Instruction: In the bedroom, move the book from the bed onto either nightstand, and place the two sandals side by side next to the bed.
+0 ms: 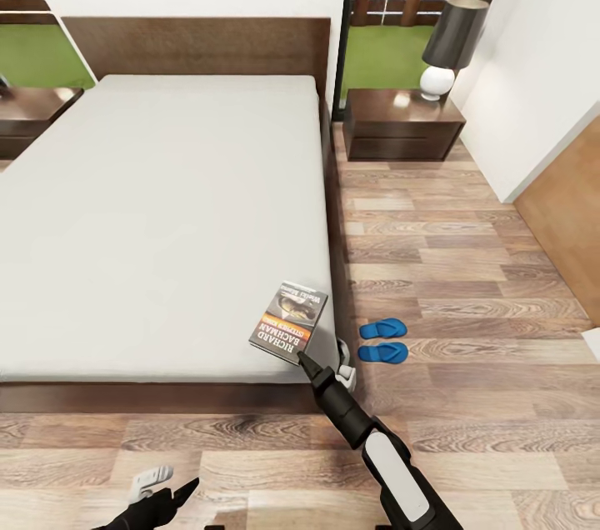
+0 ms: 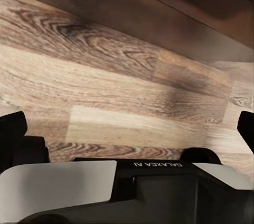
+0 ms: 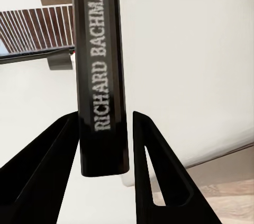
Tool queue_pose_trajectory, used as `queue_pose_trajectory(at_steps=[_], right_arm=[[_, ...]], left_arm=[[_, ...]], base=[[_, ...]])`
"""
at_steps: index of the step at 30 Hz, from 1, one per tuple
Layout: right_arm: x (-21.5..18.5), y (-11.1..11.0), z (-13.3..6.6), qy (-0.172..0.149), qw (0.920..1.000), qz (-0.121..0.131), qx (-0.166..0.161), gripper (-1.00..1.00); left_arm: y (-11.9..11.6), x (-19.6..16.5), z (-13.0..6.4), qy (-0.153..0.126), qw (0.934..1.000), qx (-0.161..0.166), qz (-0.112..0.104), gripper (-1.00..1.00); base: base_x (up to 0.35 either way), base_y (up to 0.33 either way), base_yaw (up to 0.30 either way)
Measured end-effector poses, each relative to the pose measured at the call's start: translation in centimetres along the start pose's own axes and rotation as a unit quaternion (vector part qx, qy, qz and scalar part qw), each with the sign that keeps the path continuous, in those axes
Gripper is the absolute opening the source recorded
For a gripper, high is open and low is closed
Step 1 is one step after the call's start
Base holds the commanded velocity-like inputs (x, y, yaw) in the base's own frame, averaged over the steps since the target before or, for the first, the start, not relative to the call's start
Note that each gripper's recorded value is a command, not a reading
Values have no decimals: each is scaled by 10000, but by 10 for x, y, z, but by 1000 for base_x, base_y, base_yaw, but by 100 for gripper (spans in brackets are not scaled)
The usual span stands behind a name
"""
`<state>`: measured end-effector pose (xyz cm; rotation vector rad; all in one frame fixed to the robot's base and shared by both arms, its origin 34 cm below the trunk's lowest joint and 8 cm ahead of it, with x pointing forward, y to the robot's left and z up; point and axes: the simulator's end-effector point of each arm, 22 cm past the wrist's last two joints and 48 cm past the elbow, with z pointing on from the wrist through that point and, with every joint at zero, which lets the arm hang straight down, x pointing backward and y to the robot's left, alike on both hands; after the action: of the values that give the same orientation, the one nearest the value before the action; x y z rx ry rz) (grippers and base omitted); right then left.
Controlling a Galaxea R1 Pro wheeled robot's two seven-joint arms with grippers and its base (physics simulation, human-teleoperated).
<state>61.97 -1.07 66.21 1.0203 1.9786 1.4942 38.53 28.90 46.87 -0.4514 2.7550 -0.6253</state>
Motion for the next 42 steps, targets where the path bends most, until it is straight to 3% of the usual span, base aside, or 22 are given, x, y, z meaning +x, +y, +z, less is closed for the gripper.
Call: queue_pose_trajectory(at_steps=[42], right_arm=[[8, 49, -20, 15, 10000, -21, 19, -100]], left_arm=[[-24, -6, -49, 7, 10000, 2, -2, 100]], base=[[0, 0, 0]])
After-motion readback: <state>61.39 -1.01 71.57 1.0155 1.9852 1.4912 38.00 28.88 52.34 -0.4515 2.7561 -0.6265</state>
